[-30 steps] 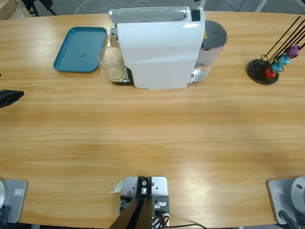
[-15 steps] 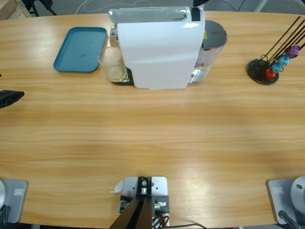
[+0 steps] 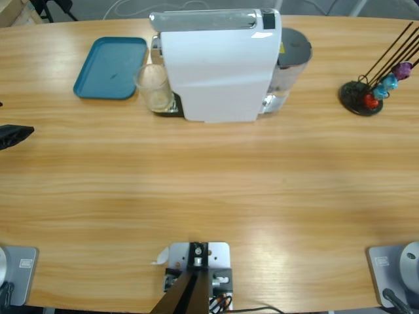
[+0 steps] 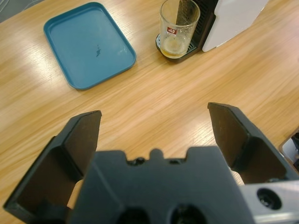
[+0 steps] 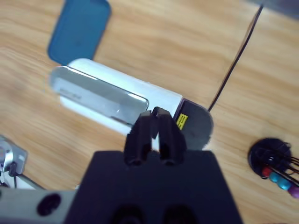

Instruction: Pour coffee

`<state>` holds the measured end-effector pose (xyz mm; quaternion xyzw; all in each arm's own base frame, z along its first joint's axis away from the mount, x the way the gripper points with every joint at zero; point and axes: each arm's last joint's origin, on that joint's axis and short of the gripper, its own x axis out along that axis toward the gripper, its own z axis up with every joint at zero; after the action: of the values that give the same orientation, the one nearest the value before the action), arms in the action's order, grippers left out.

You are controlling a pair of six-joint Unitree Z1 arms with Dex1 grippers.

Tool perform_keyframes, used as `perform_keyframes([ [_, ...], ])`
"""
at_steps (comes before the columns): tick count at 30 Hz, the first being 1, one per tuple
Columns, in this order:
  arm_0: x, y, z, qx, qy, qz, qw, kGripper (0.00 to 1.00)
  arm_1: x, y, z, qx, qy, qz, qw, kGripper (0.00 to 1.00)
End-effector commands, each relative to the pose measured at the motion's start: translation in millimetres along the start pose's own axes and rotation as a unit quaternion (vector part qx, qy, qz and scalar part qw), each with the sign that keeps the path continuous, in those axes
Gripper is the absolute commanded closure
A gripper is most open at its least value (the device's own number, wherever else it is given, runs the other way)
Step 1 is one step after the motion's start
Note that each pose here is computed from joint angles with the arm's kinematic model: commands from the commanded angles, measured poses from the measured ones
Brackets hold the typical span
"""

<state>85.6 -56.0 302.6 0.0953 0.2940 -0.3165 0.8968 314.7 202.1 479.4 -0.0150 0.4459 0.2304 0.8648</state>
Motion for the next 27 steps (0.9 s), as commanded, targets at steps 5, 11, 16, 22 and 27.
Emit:
perform_keyframes([
  [5, -6.6, -1.3, -13.0, -0.002, -0.003, 0.009, 1.0, 0.0, -7.8, 2.2, -17.2, 0.006, 0.02, -0.006, 1.0, 0.0],
  [11, -5.4, -0.8, -13.8, -0.003, 0.001, 0.013, 1.0, 0.0, 20.6, 1.5, -15.6, 0.015, 0.051, -0.01, 0.999, 0.0],
  [16, -1.7, -0.2, -12.4, -0.002, 0.006, 0.012, 1.0, 0.0, 34.4, 0.6, -16.4, 0.017, 0.067, -0.014, 0.998, 0.0],
  [22, -0.6, -0.4, -8.6, -0.002, 0.006, 0.005, 1.0, 0.0, -7.1, 2.2, -38.2, 0.004, 0.051, -0.006, 0.999, 0.0],
  [27, -1.0, -0.7, -8.6, -0.002, 0.007, 0.003, 1.0, 0.0, -45.1, 1.1, -68.7, 0.013, 0.008, 0.023, 1.0, 0.0],
])
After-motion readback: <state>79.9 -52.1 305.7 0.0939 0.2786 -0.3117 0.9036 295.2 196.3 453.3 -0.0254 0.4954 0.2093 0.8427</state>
